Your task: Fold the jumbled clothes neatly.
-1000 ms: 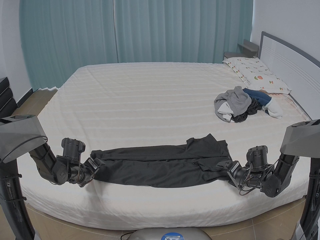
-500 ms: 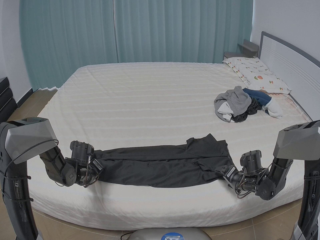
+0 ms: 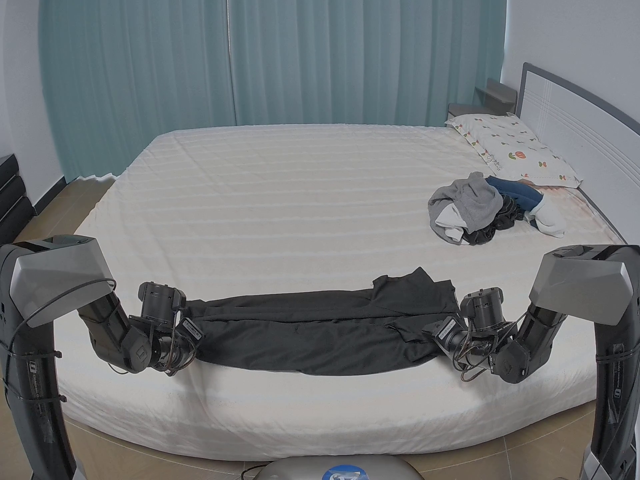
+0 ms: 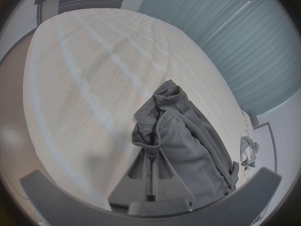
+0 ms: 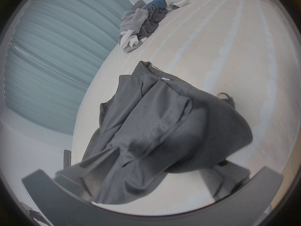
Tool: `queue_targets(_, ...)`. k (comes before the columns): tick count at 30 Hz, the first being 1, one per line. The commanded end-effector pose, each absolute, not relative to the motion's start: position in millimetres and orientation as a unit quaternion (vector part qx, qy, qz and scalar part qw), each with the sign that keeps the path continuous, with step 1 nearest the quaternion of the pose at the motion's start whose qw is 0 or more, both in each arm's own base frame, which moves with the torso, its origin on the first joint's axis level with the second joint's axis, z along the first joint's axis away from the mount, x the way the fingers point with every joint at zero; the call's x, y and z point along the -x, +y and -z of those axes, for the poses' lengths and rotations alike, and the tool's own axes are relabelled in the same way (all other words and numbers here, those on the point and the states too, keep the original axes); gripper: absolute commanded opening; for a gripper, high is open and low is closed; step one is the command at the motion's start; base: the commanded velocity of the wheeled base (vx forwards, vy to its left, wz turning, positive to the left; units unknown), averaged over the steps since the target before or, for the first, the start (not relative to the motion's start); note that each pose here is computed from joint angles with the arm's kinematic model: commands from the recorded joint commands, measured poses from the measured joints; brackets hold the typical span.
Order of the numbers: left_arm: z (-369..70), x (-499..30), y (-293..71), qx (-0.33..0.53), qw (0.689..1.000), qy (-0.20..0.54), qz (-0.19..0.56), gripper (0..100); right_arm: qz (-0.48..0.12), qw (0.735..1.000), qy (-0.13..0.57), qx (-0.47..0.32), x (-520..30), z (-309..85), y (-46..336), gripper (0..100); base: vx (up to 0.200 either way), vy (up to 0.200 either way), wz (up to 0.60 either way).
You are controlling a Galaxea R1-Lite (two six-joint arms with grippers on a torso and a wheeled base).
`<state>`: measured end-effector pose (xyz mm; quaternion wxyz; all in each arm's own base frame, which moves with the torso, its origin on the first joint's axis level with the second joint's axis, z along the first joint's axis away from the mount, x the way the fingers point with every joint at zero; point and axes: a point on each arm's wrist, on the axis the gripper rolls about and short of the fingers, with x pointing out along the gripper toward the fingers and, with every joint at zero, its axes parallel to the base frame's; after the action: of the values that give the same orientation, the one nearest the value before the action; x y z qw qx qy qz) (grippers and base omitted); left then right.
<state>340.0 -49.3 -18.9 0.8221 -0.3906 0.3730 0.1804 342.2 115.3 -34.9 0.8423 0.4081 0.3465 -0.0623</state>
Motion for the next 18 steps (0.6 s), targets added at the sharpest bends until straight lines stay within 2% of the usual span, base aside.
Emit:
queue_targets(1,19.2,-339.0,-48.5,0.391,0.821,0.374,-0.182,0,0.066,0.841,0.353,-0.405,-340.2,40.6,115.8,0,0.000,0.000,0.00)
queue_targets(13,4.1,-332.2,-37.5,0.394,0.824,0.361,-0.190,0,0.064,0.841,0.357,-0.402,-319.9,22.5,109.9,0,0.000,0.000,0.00)
queue_targets(18,3.5,-317.4,-36.2,0.355,0.833,0.384,-0.182,0,0.059,0.844,0.366,-0.387,-303.0,12.8,105.2,0,0.000,0.000,0.00)
